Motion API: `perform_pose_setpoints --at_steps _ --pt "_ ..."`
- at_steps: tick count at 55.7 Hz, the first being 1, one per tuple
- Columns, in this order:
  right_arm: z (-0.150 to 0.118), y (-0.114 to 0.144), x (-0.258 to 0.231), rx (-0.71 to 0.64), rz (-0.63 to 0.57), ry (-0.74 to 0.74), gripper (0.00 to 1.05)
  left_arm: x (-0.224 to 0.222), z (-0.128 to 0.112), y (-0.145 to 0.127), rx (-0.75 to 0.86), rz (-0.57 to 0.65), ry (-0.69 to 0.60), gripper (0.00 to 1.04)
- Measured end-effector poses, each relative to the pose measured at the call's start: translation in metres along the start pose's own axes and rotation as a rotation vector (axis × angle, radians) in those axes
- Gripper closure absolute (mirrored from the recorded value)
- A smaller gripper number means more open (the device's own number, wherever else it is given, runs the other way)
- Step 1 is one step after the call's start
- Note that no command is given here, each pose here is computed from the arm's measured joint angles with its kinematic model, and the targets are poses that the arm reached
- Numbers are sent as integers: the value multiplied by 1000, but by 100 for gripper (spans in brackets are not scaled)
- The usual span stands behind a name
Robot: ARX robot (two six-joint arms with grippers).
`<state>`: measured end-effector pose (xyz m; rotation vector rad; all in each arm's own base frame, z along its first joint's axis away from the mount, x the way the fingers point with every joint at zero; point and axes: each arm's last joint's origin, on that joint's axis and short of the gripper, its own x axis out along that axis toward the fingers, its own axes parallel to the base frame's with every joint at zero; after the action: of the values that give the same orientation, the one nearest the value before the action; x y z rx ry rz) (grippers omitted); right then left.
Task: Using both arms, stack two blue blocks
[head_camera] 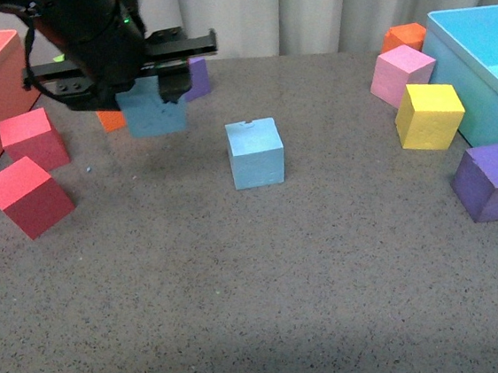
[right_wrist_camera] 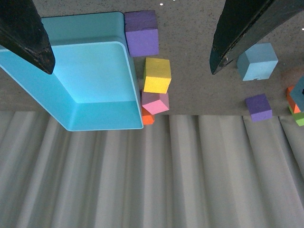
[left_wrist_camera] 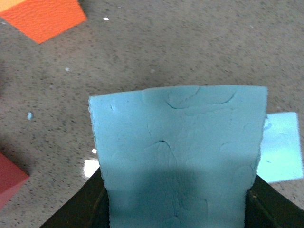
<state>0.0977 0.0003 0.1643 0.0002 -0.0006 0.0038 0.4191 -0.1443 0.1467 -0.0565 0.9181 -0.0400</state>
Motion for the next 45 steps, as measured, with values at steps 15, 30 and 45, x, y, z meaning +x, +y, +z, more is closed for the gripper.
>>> perform_pose_setpoints --at_steps 15,30,45 --pt "0 0 0 0 0 0 10 -5 -16 -56 48 -28 29 57" --pt "0 0 0 0 0 0 10 1 -17 -90 58 -21 35 57" --pt "0 0 0 0 0 0 10 14 -17 -96 55 1 56 57"
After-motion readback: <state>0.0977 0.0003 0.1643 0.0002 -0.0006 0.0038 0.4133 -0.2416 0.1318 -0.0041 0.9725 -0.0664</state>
